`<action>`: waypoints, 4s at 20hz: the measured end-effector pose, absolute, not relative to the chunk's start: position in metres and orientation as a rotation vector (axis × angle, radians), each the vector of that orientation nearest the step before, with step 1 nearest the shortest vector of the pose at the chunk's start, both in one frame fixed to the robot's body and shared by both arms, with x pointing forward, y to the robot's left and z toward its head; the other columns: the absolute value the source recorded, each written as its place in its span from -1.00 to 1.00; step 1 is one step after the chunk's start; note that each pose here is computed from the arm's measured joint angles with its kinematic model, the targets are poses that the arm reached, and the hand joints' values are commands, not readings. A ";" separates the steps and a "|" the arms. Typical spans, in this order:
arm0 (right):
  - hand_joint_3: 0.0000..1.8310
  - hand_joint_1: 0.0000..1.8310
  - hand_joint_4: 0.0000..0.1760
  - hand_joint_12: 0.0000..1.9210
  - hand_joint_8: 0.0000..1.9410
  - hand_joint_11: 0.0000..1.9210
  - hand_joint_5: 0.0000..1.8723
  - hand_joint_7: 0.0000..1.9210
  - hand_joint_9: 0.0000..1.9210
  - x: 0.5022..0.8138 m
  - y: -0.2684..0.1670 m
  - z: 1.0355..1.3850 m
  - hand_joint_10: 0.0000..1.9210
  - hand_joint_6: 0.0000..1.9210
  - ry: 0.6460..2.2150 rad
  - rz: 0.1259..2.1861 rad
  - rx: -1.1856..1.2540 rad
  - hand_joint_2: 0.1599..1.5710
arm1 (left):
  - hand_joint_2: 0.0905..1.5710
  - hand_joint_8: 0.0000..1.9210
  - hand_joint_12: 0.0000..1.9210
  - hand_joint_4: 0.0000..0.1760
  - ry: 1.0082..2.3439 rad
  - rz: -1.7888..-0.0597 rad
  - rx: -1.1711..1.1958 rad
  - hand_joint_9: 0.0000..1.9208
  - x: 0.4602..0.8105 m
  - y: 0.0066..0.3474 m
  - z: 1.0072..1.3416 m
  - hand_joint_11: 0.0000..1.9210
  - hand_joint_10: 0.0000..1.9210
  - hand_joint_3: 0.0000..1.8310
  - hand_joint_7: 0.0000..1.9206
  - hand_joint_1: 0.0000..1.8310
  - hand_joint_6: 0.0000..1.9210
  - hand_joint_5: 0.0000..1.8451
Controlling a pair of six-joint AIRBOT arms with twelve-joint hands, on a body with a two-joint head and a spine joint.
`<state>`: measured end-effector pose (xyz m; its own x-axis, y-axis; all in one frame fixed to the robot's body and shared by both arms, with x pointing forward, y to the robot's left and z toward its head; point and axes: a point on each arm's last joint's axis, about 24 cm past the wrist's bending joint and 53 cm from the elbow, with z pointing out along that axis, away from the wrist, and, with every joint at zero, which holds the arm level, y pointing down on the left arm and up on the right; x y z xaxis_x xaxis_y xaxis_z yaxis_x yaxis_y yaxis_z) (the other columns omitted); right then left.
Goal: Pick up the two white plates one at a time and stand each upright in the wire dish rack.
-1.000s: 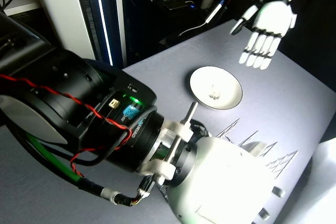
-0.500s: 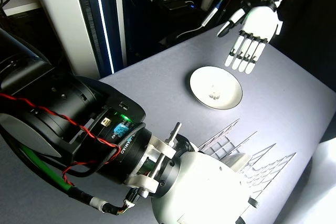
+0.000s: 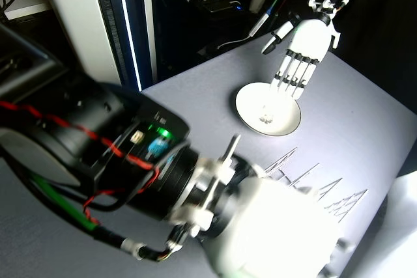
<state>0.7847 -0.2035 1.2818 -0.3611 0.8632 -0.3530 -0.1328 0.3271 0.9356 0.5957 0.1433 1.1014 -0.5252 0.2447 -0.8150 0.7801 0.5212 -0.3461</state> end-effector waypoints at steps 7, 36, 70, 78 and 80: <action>-1.00 0.27 -1.00 0.11 -1.00 -0.93 -0.49 -0.47 -0.47 0.773 -0.189 1.301 -1.00 -1.00 1.554 1.234 0.560 0.29 | 0.52 -0.99 -0.99 -1.00 2.049 -0.914 0.826 -0.98 0.601 0.142 1.095 -0.98 -0.99 -1.00 -0.97 -1.00 -0.99 -0.91; -1.00 0.60 -1.00 -0.95 -1.00 -0.94 -1.00 -1.00 -1.00 0.591 -0.016 1.246 -1.00 -1.00 1.592 1.228 -0.561 0.16 | 0.51 -0.99 -0.98 -1.00 2.081 -0.819 0.783 -0.98 0.626 0.158 1.081 -0.98 -1.00 -1.00 -0.96 -1.00 -1.00 -0.92; -1.00 0.54 -1.00 -0.43 -1.00 -1.00 -0.87 -0.91 -0.91 0.601 0.065 1.146 -0.99 -1.00 1.772 1.204 -0.652 0.28 | 0.51 -1.00 -0.69 -1.00 2.223 -0.874 0.681 -0.88 0.610 0.172 1.044 -1.00 -1.00 -1.00 -0.83 -1.00 -1.00 -0.79; -1.00 0.59 -1.00 -0.12 -0.98 -1.00 -0.72 -0.75 -0.76 0.620 0.073 1.132 -0.97 -0.98 1.786 1.170 -0.641 0.26 | 0.49 -1.00 -0.71 -1.00 2.222 -0.877 0.683 -0.88 0.610 0.172 1.044 -1.00 -0.99 -1.00 -0.83 -1.00 -0.99 -0.79; -1.00 0.61 -1.00 0.07 -0.99 -0.97 -0.61 -0.62 -0.60 0.625 0.076 1.132 -0.97 -0.99 1.778 1.167 -0.641 0.22 | 0.51 -1.00 -0.76 -1.00 2.222 -0.878 0.683 -0.90 0.610 0.172 1.044 -1.00 -1.00 -1.00 -0.86 -1.00 -1.00 -0.82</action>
